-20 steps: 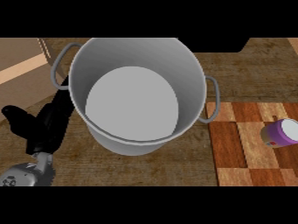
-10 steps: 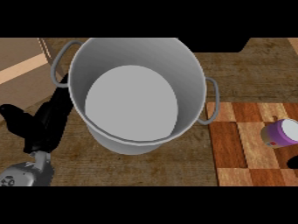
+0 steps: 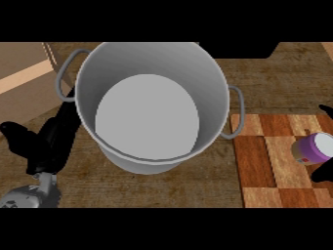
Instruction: Pick the can from the cutting board and place it in the pot
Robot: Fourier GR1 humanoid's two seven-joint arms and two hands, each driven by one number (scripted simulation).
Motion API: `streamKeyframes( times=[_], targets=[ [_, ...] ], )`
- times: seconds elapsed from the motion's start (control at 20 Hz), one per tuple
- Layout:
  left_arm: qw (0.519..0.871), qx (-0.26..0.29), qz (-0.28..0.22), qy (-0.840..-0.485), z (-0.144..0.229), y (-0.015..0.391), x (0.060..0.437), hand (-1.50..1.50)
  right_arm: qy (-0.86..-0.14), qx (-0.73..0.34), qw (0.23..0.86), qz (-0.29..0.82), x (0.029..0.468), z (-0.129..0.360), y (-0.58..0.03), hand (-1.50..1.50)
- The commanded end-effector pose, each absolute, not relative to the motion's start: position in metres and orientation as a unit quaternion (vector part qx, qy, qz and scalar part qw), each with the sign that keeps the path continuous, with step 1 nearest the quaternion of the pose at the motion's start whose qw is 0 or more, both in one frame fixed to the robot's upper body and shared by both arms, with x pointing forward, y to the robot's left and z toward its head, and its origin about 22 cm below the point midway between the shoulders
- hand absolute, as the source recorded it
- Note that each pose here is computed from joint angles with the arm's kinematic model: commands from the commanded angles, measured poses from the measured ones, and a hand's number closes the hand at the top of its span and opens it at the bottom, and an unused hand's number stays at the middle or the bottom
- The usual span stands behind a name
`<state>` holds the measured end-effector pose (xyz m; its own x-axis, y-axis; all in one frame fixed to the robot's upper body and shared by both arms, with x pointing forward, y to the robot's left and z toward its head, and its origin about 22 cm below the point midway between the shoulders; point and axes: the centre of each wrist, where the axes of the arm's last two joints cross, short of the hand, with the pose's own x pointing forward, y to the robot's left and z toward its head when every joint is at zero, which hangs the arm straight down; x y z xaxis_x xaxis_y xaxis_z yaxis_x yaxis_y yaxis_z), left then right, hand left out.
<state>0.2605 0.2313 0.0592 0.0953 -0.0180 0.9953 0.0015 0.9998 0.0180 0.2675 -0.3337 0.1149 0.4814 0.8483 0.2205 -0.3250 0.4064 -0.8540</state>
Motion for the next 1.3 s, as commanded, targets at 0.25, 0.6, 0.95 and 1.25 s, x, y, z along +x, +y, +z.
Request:
streamKeyframes(
  times=[0.25, 0.6, 0.95, 1.25],
  targets=[
    [0.737, 0.007, -0.003, -0.676, 0.065, 0.221, 0.254, 0.0, -0.289, -0.388, 0.773, 0.41, 0.276, 0.098, -0.334, -1.5],
    [0.744, 0.02, -0.003, -0.668, 0.059, 0.224, 0.267, 0.0, -0.299, -0.381, 0.779, 0.399, 0.27, 0.084, -0.343, -1.5],
    [0.741, 0.0, -0.011, -0.672, 0.064, 0.226, 0.279, 0.0, -0.376, -0.377, 0.739, 0.412, 0.275, 0.067, -0.335, 1.5],
    [0.74, 0.019, -0.004, -0.672, 0.061, 0.24, 0.257, 0.0, -0.381, -0.362, 0.772, 0.357, 0.253, 0.07, -0.248, 1.5]
  ],
)
